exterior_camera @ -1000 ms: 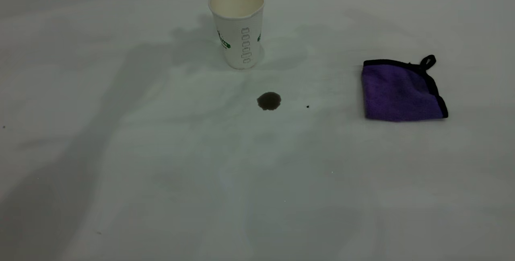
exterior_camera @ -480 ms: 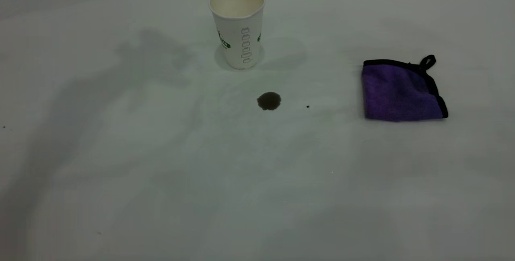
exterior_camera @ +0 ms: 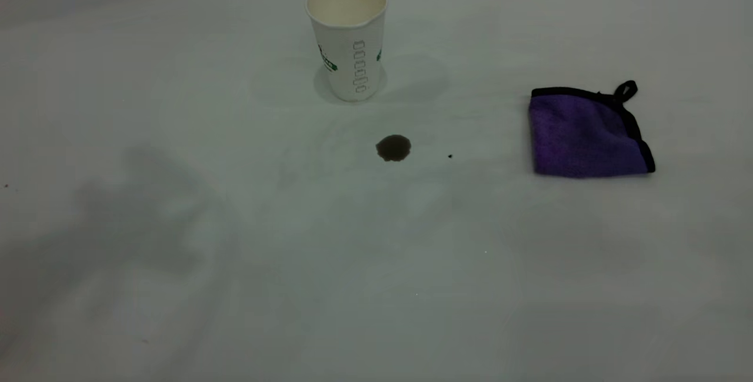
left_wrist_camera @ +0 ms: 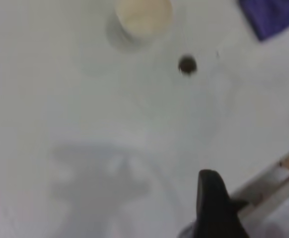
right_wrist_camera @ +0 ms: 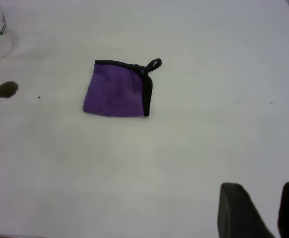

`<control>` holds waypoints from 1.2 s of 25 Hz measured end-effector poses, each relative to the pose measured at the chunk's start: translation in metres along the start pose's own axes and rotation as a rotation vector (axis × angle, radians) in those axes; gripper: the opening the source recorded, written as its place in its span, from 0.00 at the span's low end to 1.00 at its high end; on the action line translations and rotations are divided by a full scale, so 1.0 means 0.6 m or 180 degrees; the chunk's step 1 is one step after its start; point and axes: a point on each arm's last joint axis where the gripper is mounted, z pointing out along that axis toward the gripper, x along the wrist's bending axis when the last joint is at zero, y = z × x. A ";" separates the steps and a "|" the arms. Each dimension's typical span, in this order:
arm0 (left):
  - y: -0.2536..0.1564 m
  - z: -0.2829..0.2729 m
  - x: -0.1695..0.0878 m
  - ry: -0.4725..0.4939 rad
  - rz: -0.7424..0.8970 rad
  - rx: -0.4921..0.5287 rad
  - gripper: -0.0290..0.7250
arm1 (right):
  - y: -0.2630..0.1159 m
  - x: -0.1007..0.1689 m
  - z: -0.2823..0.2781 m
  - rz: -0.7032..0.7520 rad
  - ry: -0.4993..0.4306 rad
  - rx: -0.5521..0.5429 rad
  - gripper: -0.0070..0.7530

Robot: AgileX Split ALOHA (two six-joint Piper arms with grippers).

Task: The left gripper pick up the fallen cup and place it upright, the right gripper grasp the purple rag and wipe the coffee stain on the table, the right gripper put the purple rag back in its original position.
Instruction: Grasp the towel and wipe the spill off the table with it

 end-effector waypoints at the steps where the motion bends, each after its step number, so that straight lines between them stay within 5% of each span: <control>1: -0.018 0.001 -0.003 0.0027 0.0000 0.0062 0.67 | 0.000 0.000 0.000 0.0000 0.0000 0.0000 0.32; 15: -0.291 0.057 -0.056 -0.0018 -0.0421 0.0677 0.67 | 0.000 0.000 0.000 0.0000 0.0000 0.0000 0.32; 30: -0.454 0.008 -0.072 0.1263 -0.1296 -0.0602 0.67 | 0.000 0.000 0.000 0.0000 0.0000 0.0000 0.32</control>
